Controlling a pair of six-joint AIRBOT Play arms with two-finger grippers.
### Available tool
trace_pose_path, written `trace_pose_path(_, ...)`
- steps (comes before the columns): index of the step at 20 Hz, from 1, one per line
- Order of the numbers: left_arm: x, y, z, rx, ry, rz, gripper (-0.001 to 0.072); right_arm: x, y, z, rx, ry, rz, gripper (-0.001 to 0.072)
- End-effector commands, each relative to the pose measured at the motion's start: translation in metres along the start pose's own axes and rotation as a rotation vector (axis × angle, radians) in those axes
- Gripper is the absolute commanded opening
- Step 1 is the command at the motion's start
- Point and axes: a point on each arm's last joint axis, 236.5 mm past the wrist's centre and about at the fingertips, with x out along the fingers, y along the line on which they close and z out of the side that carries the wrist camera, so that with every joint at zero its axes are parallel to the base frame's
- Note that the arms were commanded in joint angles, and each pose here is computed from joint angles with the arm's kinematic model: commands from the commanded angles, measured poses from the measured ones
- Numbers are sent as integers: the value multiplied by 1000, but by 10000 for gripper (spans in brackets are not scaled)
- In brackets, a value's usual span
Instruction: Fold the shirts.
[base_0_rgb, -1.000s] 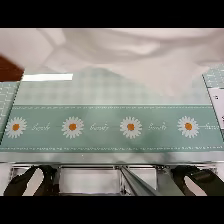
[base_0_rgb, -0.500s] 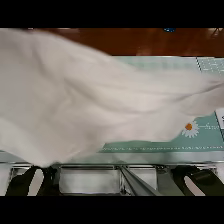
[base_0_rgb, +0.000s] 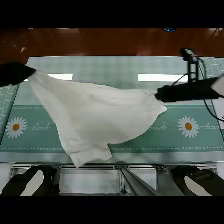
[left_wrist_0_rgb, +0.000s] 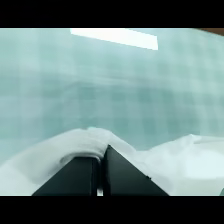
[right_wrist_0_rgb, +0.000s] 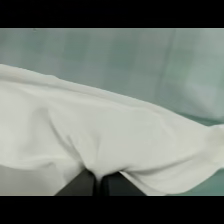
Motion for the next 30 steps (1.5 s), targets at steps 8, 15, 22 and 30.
trace_pose_path(8, 159, 72, -23, -215, 154, 19, 447, 128, -41, 134, 263, -75, 128, 416)
trace_pose_path(15, 51, 148, -43, -348, 350, 104, 505, -8, -173, 120, 350, -38, -1, 412)
trace_pose_path(22, 21, 149, -209, -637, 485, 125, 505, 15, -167, -32, 508, -13, -7, 412)
trace_pose_path(30, 28, 97, -313, -714, 741, 47, 505, 17, -119, -86, 507, 8, 106, 412)
